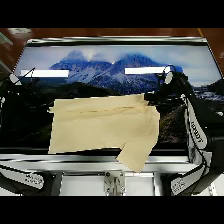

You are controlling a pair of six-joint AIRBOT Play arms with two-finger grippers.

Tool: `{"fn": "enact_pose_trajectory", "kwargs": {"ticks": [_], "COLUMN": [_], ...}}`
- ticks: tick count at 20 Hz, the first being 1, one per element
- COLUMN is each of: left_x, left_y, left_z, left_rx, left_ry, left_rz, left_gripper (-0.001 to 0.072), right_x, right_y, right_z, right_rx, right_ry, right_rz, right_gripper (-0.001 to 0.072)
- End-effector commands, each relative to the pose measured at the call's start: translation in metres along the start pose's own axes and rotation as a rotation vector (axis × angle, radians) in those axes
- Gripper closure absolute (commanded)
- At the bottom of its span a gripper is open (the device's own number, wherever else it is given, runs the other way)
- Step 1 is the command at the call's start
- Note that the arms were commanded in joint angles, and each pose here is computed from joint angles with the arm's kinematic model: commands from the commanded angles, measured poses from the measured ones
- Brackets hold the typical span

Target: Fold the shirts.

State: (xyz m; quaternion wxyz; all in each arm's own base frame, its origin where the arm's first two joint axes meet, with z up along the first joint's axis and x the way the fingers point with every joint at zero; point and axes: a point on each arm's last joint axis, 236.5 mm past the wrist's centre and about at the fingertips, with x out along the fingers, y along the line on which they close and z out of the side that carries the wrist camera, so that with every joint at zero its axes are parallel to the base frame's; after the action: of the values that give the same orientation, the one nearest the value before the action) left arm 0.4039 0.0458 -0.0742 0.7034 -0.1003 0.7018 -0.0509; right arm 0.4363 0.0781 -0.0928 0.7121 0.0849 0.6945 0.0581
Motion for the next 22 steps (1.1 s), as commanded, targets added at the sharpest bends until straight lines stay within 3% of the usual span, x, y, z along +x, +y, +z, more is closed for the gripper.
{"fn": "enact_pose_trajectory", "kwargs": {"ticks": [1, 2, 3, 4, 5, 6, 7, 11, 16, 19, 22], "left_x": [0.008, 0.011, 0.012, 0.013, 0.011, 0.008, 0.002, -0.049, -0.024, 0.021, 0.043], "left_y": [-0.005, -0.005, -0.005, -0.005, -0.003, 0.004, 0.013, 0.032, 0.013, 0.004, 0.004], "left_z": [-0.004, -0.006, -0.009, -0.012, -0.017, -0.024, -0.034, -0.055, -0.151, -0.205, -0.215], "left_rx": [-0.062, -0.067, -0.071, -0.077, -0.081, -0.079, -0.078, -0.085, -0.253, -0.317, -0.347], "left_ry": [0.031, 0.044, 0.058, 0.073, 0.091, 0.123, 0.162, 0.130, 0.145, 0.176, 0.162], "left_rz": [-0.028, -0.030, -0.032, -0.032, -0.026, -0.004, 0.026, 0.010, -0.290, -0.318, -0.302], "left_gripper": [0.0673, 0.0673, 0.0662, 0.0543, 0.0300, 0.0110, 0.0094, 0.0095, 0.0094, 0.0086, 0.0087], "right_x": [0.011, 0.010, 0.010, 0.008, 0.003, -0.005, -0.019, -0.098, -0.108, -0.090, -0.077], "right_y": [0.006, 0.006, 0.007, 0.008, 0.008, 0.007, -0.001, -0.084, -0.095, -0.091, -0.087], "right_z": [-0.007, -0.007, -0.006, -0.007, -0.010, -0.013, -0.018, -0.061, -0.129, -0.151, -0.163], "right_rx": [0.063, 0.062, 0.061, 0.045, 0.003, -0.038, -0.072, -0.064, 0.177, 0.213, 0.230], "right_ry": [0.045, 0.044, 0.040, 0.039, 0.046, 0.048, 0.055, 0.137, 0.092, 0.008, 0.002], "right_rz": [0.031, 0.031, 0.033, 0.036, 0.037, 0.030, -0.002, -0.239, 0.095, 0.156, 0.162], "right_gripper": [0.0645, 0.0644, 0.0579, 0.0304, 0.0071, 0.0065, 0.0065, 0.0067, 0.0066, 0.0066, 0.0066]}}
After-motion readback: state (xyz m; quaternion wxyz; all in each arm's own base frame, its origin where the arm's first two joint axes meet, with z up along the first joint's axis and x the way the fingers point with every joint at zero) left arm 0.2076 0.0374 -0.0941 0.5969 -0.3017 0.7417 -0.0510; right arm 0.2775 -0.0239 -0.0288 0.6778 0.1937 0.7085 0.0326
